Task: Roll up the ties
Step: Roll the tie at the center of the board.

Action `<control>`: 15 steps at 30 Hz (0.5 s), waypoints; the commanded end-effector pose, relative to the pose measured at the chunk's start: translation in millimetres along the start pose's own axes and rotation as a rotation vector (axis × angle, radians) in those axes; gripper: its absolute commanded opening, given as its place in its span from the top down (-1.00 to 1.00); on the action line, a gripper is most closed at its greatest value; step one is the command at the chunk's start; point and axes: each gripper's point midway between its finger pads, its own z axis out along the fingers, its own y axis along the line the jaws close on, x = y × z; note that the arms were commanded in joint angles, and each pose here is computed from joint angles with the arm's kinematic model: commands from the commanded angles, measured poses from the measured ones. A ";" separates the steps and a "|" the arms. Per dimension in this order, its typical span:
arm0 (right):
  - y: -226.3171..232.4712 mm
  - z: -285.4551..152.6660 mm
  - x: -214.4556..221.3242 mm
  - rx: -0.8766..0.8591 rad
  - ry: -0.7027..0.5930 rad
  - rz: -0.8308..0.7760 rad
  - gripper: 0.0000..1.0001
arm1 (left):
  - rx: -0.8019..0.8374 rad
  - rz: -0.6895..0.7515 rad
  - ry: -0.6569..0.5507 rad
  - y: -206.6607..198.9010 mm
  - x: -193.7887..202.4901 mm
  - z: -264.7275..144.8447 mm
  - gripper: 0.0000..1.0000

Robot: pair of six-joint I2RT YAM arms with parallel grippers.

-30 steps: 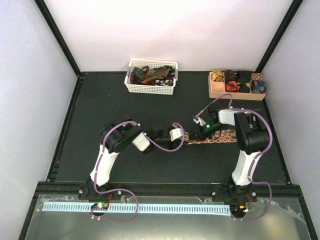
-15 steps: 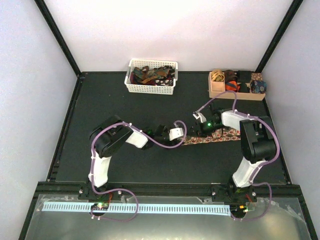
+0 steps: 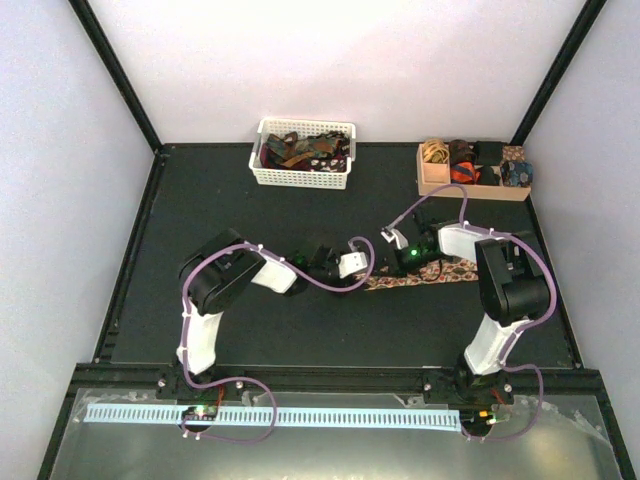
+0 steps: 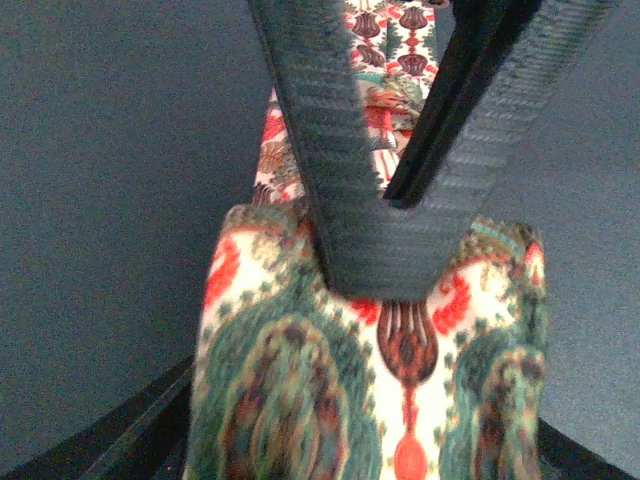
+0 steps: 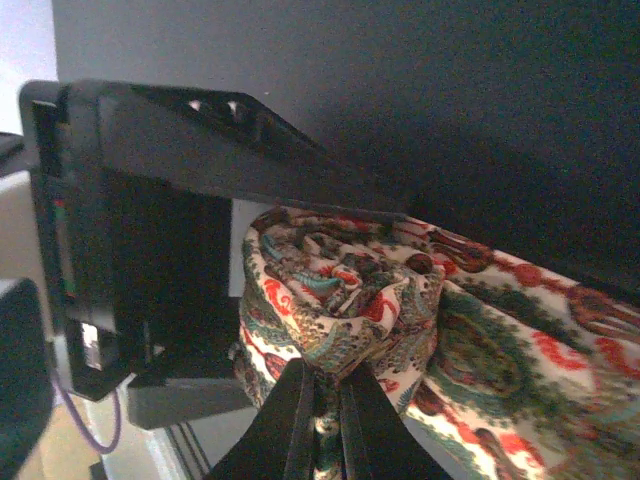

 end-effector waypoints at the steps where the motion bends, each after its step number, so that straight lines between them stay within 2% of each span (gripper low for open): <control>1: -31.7 -2.3 7.8 0.126 0.036 0.007 0.97 | 0.001 -0.133 0.147 -4.8 56.2 -5.5 -0.32; 9: -63.3 -13.3 12.2 0.314 0.041 0.002 0.97 | 0.050 -0.106 -0.092 -10.2 8.0 -13.3 -0.59; 15: -66.4 -15.2 15.6 0.380 0.050 -0.008 0.97 | 0.062 -0.097 -0.189 -12.9 -6.0 -5.7 -0.74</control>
